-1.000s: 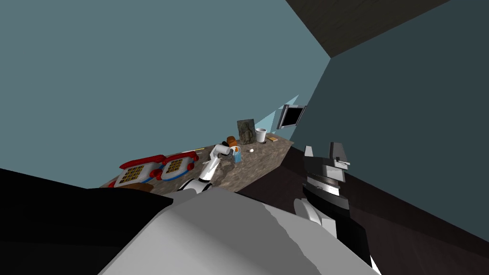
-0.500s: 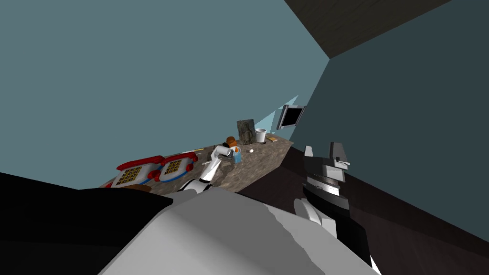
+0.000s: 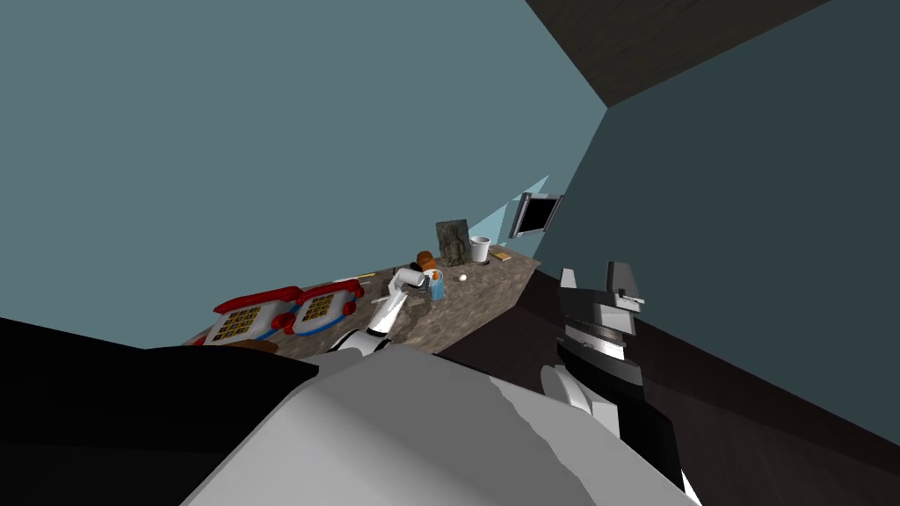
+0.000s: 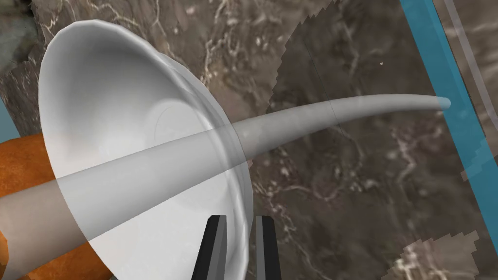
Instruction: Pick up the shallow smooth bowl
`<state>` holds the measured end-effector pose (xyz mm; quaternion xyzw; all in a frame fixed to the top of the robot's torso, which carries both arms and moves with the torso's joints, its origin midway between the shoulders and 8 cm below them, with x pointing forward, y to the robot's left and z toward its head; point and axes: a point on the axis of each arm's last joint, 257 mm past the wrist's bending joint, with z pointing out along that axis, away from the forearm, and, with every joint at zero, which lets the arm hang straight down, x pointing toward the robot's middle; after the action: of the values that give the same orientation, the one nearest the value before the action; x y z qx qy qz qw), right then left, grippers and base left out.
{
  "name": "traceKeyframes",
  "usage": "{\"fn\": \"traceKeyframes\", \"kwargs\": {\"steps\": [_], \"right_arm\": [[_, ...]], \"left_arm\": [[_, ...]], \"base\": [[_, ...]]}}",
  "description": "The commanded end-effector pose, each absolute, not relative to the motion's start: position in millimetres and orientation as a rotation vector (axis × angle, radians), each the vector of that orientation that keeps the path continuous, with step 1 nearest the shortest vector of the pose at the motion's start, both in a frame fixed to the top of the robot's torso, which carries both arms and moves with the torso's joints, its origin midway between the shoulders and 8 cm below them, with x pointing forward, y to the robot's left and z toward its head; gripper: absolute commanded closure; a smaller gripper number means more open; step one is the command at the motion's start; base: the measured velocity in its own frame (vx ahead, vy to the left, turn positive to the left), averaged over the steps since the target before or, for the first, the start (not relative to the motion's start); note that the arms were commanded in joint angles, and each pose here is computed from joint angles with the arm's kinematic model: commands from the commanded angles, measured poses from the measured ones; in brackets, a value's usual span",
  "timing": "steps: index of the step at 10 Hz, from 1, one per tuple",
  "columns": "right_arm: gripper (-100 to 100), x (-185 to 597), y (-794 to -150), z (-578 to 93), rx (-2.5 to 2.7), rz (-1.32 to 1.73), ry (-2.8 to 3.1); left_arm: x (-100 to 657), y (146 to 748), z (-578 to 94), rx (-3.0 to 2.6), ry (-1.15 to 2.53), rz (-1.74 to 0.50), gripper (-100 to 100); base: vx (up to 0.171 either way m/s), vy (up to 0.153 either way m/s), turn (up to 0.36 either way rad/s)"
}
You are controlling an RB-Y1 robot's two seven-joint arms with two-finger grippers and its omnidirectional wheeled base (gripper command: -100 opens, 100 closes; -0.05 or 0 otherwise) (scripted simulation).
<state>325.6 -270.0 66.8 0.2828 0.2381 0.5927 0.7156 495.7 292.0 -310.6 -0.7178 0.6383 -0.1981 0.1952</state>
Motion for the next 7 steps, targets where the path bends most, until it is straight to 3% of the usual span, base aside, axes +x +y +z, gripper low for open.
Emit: {"fn": "traceKeyframes", "kwargs": {"steps": [1, 2, 3, 6, 7], "right_arm": [[0, 325.6, -270.0, 66.8, 0.626, 1.312, 0.527], [0, 325.6, -270.0, 66.8, 0.626, 1.312, 0.527], [0, 325.6, -270.0, 66.8, 0.626, 1.312, 0.527], [0, 325.6, -270.0, 66.8, 0.626, 1.312, 0.527], [0, 325.6, -270.0, 66.8, 0.626, 1.312, 0.527]], "left_arm": [[495.7, 292.0, -310.6, -2.012, 1.789, -0.555, 100], [495.6, 292.0, -310.7, -2.012, 1.789, -0.555, 0], [493.9, 292.0, -303.0, -2.01, 1.792, -0.556, 100], [491.7, 290.9, -295.3, -2.007, 1.793, -0.558, 100], [491.0, 290.9, -294.8, -2.009, 1.794, -0.556, 0]], "base": [[0.0, 0.0, 0.0], [0.0, 0.0, 0.0], [-0.014, -0.002, 0.016], [-0.019, -0.005, 0.014], [0.0, 0.0, 0.0]]}}
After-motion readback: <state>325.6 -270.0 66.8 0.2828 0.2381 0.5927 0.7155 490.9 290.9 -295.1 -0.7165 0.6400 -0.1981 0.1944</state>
